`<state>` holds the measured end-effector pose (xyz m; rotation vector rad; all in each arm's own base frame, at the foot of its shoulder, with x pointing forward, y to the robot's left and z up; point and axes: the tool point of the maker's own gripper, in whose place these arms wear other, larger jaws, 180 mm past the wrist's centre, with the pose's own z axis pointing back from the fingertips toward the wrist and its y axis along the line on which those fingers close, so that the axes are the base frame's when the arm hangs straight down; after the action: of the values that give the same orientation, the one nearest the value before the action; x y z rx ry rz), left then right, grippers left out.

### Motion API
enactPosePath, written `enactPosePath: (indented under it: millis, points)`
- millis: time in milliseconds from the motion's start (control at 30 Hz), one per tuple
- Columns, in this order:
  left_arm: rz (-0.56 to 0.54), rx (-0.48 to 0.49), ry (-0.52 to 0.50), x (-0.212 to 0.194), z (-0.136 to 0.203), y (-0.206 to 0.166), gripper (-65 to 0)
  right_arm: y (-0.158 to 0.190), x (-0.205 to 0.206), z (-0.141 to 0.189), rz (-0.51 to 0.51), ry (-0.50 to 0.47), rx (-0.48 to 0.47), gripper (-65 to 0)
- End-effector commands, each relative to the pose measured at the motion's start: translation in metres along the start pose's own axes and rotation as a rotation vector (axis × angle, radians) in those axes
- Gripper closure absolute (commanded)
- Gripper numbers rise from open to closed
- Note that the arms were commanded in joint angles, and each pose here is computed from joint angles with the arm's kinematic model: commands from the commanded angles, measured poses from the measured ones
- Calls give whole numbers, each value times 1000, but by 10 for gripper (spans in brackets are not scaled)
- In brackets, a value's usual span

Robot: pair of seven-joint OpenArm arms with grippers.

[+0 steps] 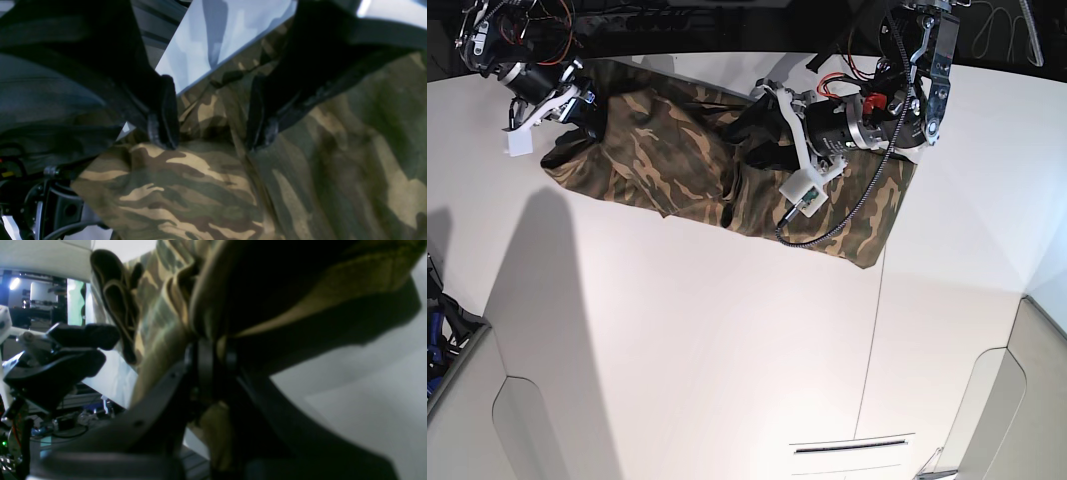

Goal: Fold the T-shirt properly
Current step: 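Hold the strip with the right gripper and fold it in half with the left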

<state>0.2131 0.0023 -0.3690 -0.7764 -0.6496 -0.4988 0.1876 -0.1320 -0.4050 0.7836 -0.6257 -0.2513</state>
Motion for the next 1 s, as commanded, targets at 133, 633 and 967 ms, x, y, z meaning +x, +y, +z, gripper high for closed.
enactPosePath:
  millis: [133,633,967]
  points:
    - [-31,-65,-103,32,9,-20,-354,-8,34,10,89,-41,-30,0]
    - [-122,-43,-111,46,19,-29,-354,-60,161,110,395,-105,-311,0]
    - [-87,-16,-83,28,18,-28,-354,-14,230,114,521,-200,-241,0]
